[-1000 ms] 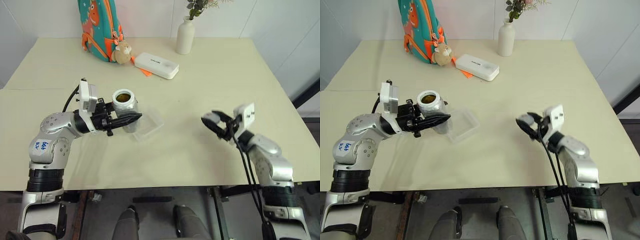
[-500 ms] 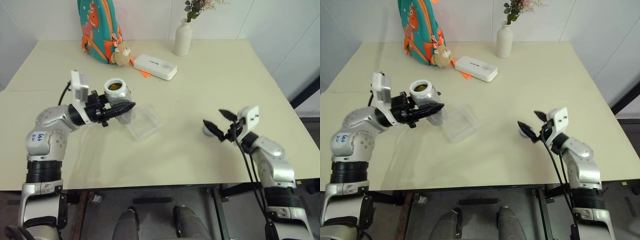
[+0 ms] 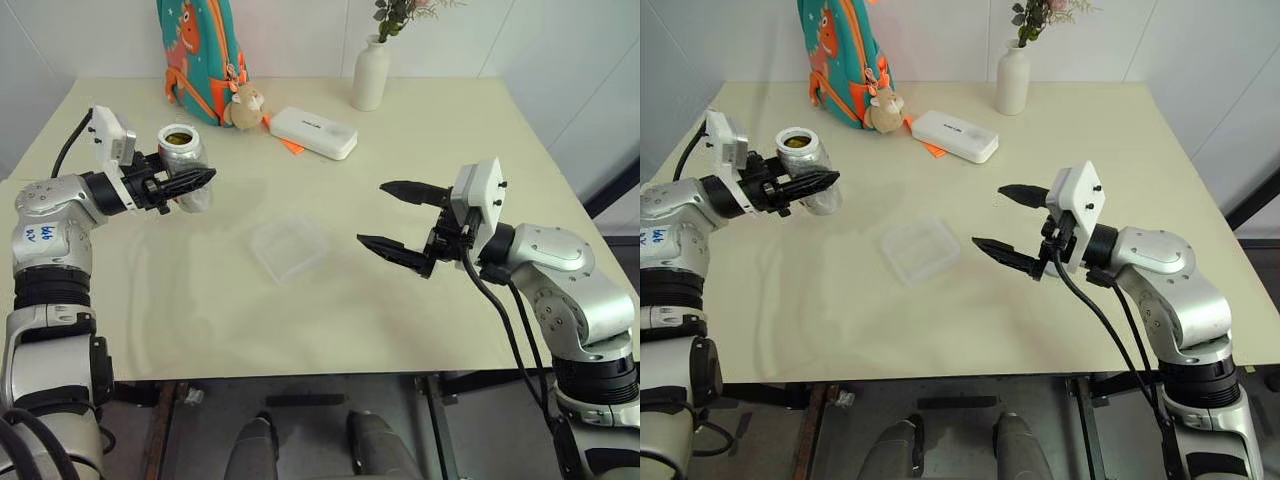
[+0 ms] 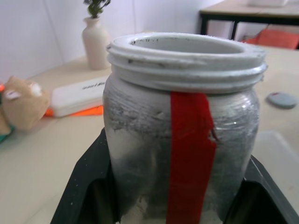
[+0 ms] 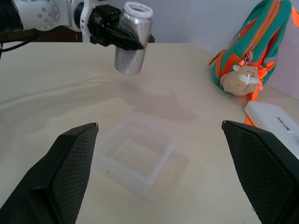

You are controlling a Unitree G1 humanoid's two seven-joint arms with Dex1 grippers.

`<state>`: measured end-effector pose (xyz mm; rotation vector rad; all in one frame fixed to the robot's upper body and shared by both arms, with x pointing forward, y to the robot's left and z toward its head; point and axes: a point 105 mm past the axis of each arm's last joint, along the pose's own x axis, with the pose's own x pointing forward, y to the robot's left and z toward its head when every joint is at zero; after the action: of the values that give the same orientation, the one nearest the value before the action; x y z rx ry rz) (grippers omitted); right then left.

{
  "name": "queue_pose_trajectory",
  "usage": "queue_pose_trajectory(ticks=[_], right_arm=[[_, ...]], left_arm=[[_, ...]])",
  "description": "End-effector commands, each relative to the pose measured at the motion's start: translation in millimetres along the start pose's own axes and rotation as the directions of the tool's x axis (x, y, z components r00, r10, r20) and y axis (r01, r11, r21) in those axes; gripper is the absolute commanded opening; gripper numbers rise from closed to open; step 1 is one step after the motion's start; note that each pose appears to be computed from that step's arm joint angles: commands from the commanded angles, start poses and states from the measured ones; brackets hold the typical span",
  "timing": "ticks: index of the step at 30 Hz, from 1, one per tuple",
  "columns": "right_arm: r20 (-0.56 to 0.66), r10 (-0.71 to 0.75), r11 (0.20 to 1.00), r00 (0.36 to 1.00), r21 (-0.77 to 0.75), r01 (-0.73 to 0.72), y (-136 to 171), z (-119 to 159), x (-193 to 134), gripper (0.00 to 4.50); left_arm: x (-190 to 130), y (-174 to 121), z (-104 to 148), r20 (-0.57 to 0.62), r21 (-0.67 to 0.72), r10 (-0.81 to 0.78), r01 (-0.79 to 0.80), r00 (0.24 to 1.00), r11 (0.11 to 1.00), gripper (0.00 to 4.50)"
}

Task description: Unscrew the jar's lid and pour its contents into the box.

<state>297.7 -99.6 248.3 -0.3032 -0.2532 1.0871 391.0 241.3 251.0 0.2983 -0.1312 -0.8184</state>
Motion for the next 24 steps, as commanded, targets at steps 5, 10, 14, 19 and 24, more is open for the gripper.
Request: queue_pose_trajectory(ticks=[5, 10, 14, 19, 24], right_arm=[[-0.015, -0.025, 1.0, 1.0, 0.016, 0.025, 2, -8, -6, 4.45], [-0.026, -0.057, 0.998, 0.998, 0.031, 0.058, -1, -14, -11, 4.45], [-0.022, -0.084, 0.995, 0.996, 0.043, 0.084, -4, -16, -11, 4.45], [-0.006, -0.098, 0.994, 0.995, 0.049, 0.098, -5, -17, -7, 4.45], [0.012, -0.114, 0.992, 0.993, 0.057, 0.113, -4, -17, -2, 4.45]], left_arm=[[23, -10, 13, 0.02, 0.277, 0.058, -0.062, 0.998, 0.959, 1.97], [41, -7, 26, 0.037, 0.583, 0.24, -0.216, 0.97, 0.784, 1.97], [51, -20, 32, 0.164, 0.871, 0.3, -0.281, 0.94, 0.404, 1.97], [72, -47, 41, 0.325, 0.937, 0.157, -0.294, 0.933, -0.191, 1.97], [87, -62, 40, 0.344, 0.812, -0.029, -0.313, 0.938, -0.492, 1.97]])
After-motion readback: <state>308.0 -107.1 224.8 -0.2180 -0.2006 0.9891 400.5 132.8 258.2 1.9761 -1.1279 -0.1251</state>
